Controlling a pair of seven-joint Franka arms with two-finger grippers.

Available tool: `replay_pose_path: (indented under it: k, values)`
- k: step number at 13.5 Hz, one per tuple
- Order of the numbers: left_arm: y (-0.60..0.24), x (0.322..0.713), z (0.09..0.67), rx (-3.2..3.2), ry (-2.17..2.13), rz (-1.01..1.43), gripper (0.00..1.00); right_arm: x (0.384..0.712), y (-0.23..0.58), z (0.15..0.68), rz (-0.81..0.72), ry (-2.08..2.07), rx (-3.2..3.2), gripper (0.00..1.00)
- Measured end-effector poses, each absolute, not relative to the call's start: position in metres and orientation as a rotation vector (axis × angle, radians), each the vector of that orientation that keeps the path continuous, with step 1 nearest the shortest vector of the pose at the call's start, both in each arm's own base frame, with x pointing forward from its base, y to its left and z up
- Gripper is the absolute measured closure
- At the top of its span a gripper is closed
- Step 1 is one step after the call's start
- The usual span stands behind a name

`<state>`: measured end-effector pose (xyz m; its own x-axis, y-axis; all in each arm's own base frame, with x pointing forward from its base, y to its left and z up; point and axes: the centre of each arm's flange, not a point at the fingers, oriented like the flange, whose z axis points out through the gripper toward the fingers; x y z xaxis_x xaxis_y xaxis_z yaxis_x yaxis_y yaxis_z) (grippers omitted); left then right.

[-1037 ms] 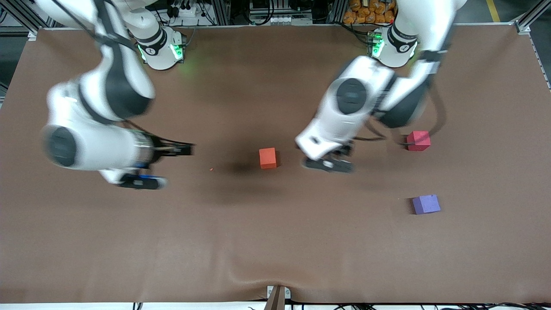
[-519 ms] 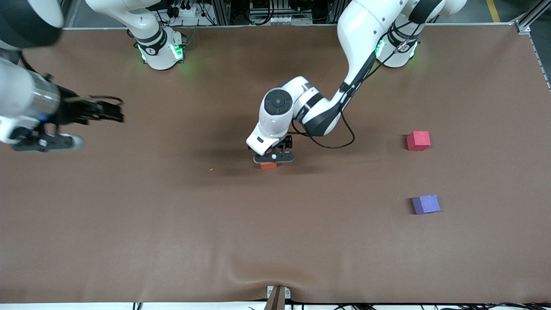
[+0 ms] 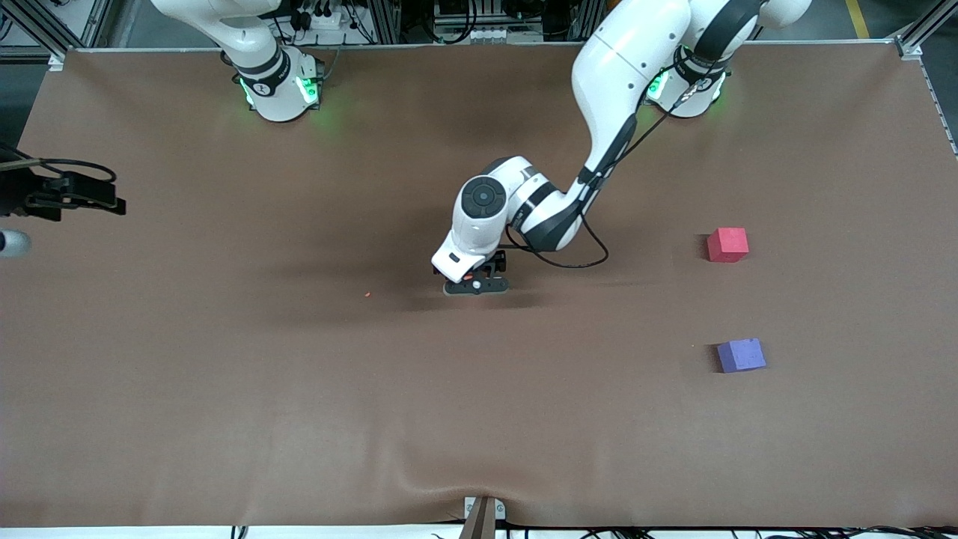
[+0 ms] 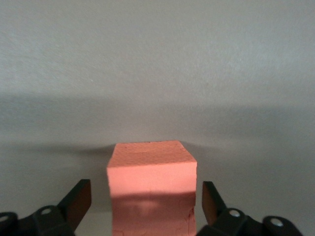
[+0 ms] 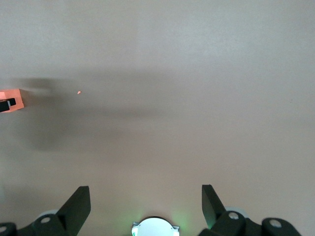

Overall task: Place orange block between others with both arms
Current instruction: 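Grasp the orange cube with the left gripper while the right gripper withdraws, then carry the orange cube with the left gripper between pink and purple cubes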

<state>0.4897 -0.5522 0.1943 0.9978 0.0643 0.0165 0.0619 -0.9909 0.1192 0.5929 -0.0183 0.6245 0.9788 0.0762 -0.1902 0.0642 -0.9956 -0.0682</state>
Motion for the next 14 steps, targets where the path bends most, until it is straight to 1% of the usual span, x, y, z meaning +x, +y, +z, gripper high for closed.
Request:
replay_pose_path:
  k: [1,2,4,5,7,10,11,12,14]
  values:
    - [-0.557,0.483,0.189,3.033,0.076,0.038,0.07,0.593,-0.02,0.624,0.297,-0.113,-3.063,0.0]
    - [-0.561,0.477,0.186,3.04,0.059,0.041,0.16,0.593,-0.019,0.625,0.293,-0.115,-3.063,0.0]
    - [-0.558,0.481,0.189,3.055,0.066,0.043,0.41,0.595,-0.018,0.625,0.271,-0.12,-3.067,0.0]
    - [-0.548,0.494,0.195,3.066,0.098,0.046,0.42,0.596,-0.018,0.626,0.265,-0.121,-3.074,0.0]
    - [-0.51,0.537,0.221,3.078,0.201,0.047,0.42,0.596,-0.017,0.625,0.266,-0.126,-3.1,0.0]
    - [-0.421,0.598,0.284,3.118,0.259,0.004,0.43,0.601,-0.006,0.627,0.226,-0.16,-3.126,0.0]
    - [-0.385,0.612,0.3,3.13,0.254,-0.012,0.45,0.604,-0.003,0.626,0.2,-0.169,-3.131,0.0]
    - [-0.346,0.623,0.31,3.143,0.244,-0.032,0.46,0.608,-0.002,0.625,0.175,-0.172,-3.135,0.0]
    - [-0.268,0.628,0.311,3.168,0.2,-0.103,0.46,0.618,-0.003,0.621,0.106,-0.17,-3.144,0.0]
